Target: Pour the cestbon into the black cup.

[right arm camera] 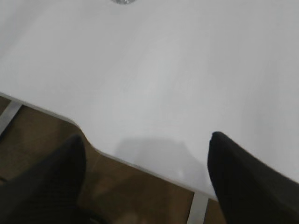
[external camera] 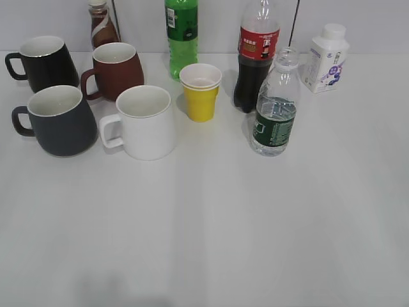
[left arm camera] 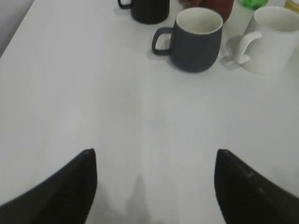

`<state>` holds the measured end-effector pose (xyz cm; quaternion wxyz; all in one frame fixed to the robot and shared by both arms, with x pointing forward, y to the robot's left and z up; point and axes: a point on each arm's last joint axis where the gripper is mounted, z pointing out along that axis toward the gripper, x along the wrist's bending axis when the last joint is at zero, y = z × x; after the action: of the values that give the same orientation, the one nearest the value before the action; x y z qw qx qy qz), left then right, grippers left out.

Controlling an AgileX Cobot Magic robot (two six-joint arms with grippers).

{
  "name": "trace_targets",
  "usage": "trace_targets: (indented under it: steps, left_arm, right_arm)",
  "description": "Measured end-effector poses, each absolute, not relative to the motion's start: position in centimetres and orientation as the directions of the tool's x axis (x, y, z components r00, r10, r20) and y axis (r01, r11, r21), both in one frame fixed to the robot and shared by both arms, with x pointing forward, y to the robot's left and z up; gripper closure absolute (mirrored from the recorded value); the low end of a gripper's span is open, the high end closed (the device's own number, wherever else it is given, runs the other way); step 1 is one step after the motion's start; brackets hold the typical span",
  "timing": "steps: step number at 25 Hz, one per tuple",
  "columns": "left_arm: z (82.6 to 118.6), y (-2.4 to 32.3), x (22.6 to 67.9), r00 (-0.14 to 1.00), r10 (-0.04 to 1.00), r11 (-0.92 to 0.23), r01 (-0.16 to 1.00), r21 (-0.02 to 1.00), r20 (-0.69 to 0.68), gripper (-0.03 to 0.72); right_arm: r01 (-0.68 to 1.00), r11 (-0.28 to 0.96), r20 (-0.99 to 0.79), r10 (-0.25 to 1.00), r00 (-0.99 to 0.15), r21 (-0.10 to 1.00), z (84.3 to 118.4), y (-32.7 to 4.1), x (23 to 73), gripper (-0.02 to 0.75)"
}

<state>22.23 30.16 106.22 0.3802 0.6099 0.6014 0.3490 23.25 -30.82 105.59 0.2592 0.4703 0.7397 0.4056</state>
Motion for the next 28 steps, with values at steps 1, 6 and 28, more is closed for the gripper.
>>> trace_targets:
  steps: [1,6,28]
  left_arm:
    - [106.2,30.12,22.42,0.038,0.999,0.011,0.454,0.891,-0.032,0.103]
    - [105.85,30.0,22.93,0.049,0.998,0.01,0.438,0.899,-0.035,0.11]
    - [105.82,29.98,22.97,0.044,0.998,0.011,0.437,0.899,-0.033,0.189]
  right_arm:
    - [0.476,0.224,-0.001,0.906,-0.424,0.851,105.6,-30.78,23.31,0.132]
    - [0.426,0.206,0.0,0.9,-0.436,0.881,105.39,-30.34,23.91,0.142]
    - [0.454,0.049,-0.002,0.995,-0.104,0.89,105.56,-30.29,23.92,0.145]
